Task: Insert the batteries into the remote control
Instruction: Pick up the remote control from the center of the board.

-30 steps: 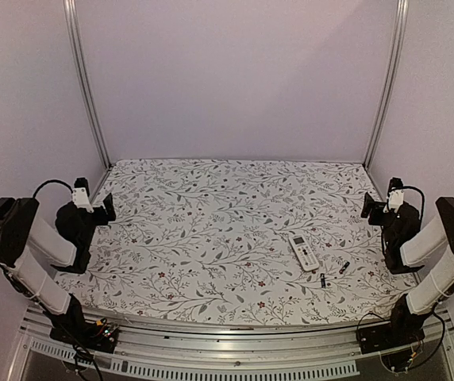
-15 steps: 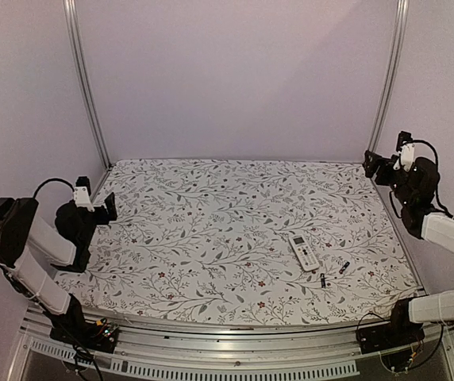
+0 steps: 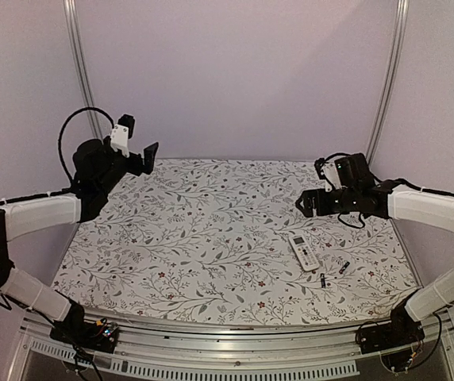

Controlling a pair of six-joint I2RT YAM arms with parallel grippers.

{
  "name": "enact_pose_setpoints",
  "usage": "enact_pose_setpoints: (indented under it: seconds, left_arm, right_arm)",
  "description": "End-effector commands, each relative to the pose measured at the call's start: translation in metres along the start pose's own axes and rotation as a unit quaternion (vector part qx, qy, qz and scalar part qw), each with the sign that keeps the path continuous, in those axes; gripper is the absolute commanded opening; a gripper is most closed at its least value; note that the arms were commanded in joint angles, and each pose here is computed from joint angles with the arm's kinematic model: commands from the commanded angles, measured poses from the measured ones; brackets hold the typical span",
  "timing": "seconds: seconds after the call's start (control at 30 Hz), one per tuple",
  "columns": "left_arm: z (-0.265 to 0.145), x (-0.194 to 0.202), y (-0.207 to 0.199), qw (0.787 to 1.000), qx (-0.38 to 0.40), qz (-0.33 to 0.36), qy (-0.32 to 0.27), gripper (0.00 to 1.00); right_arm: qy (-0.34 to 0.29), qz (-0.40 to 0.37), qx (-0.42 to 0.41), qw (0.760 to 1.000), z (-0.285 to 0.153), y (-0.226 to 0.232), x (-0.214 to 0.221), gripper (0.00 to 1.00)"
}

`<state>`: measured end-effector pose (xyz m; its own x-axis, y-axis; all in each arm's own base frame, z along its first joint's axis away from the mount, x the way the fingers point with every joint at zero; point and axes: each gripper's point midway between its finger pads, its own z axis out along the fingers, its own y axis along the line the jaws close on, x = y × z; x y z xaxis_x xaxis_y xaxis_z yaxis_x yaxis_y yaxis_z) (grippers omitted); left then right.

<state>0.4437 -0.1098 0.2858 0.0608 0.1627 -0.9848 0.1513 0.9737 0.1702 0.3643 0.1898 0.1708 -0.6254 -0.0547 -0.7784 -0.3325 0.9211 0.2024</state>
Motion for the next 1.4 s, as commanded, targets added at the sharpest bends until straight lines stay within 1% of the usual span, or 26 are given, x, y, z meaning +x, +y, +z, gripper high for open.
enact_pose_setpoints:
  seconds: [0.0,0.1,0.17,0.23,0.33,0.47,0.53,0.67,0.7,0.87,1.0,1.1,1.13,1.17,1.2,1.23,1.37]
  left_arm:
    - [-0.023,-0.014,-0.098,0.978,0.203,0.049,0.029,1.0]
    - [-0.045,-0.02,-0.14,0.957,0.28,0.069,0.035,1.0]
    - [-0.06,-0.019,-0.159,0.946,0.308,0.091,0.031,1.0]
    - [-0.072,-0.017,-0.17,0.941,0.322,0.104,0.025,1.0]
    - [-0.084,-0.016,-0.173,0.939,0.327,0.109,0.006,1.0]
    - [-0.1,-0.023,-0.176,0.934,0.338,0.108,-0.023,1.0]
    - [-0.107,-0.028,-0.179,0.931,0.348,0.11,-0.034,1.0]
    - [-0.115,-0.035,-0.18,0.928,0.352,0.112,-0.049,1.0]
    - [-0.117,-0.036,-0.18,0.927,0.353,0.113,-0.052,1.0]
    - [-0.121,-0.039,-0.182,0.926,0.355,0.118,-0.058,1.0]
    - [-0.12,-0.04,-0.181,0.926,0.352,0.119,-0.058,1.0]
    - [-0.121,-0.035,-0.185,0.922,0.363,0.125,-0.052,1.0]
    - [-0.123,-0.031,-0.188,0.918,0.372,0.131,-0.049,1.0]
    - [-0.126,-0.027,-0.192,0.911,0.382,0.146,-0.05,1.0]
    - [-0.131,-0.024,-0.198,0.903,0.396,0.161,-0.052,1.0]
    - [-0.137,-0.02,-0.204,0.893,0.408,0.18,-0.055,1.0]
    - [-0.161,-0.009,-0.221,0.85,0.434,0.286,-0.082,0.99]
  right_arm:
    - [0.164,0.013,0.04,0.986,0.012,0.0,0.082,0.99]
    - [0.218,0.021,0.01,0.976,0.016,0.02,0.118,0.99]
    - [0.242,0.02,0.004,0.97,0.016,0.03,0.136,0.99]
    - [0.266,0.022,0.009,0.964,0.017,0.037,0.152,0.99]
    - [0.288,0.022,0.014,0.957,0.019,0.043,0.168,0.99]
    - [0.325,0.022,0.059,0.944,0.027,0.026,0.194,0.96]
    - [0.333,0.021,0.074,0.94,0.03,0.021,0.199,0.94]
    - [0.33,0.011,0.103,0.938,0.033,0.012,0.196,0.92]
    - [0.328,0.009,0.105,0.939,0.033,0.012,0.194,0.9]
    - [0.327,0.004,0.105,0.939,0.032,0.012,0.191,0.72]
    - [0.332,0.005,0.099,0.938,0.032,0.014,0.193,0.52]
    - [0.331,0.003,0.07,0.941,0.034,0.026,0.183,0.39]
    - [0.327,0.002,0.053,0.944,0.034,0.034,0.177,0.36]
    - [0.324,0.002,0.014,0.946,0.033,0.049,0.168,0.34]
    - [0.314,-0.004,-0.008,0.949,0.032,0.059,0.157,0.32]
    - [0.307,-0.013,-0.048,0.95,0.029,0.074,0.146,0.31]
    - [0.268,-0.068,-0.174,0.945,0.008,0.121,0.102,0.28]
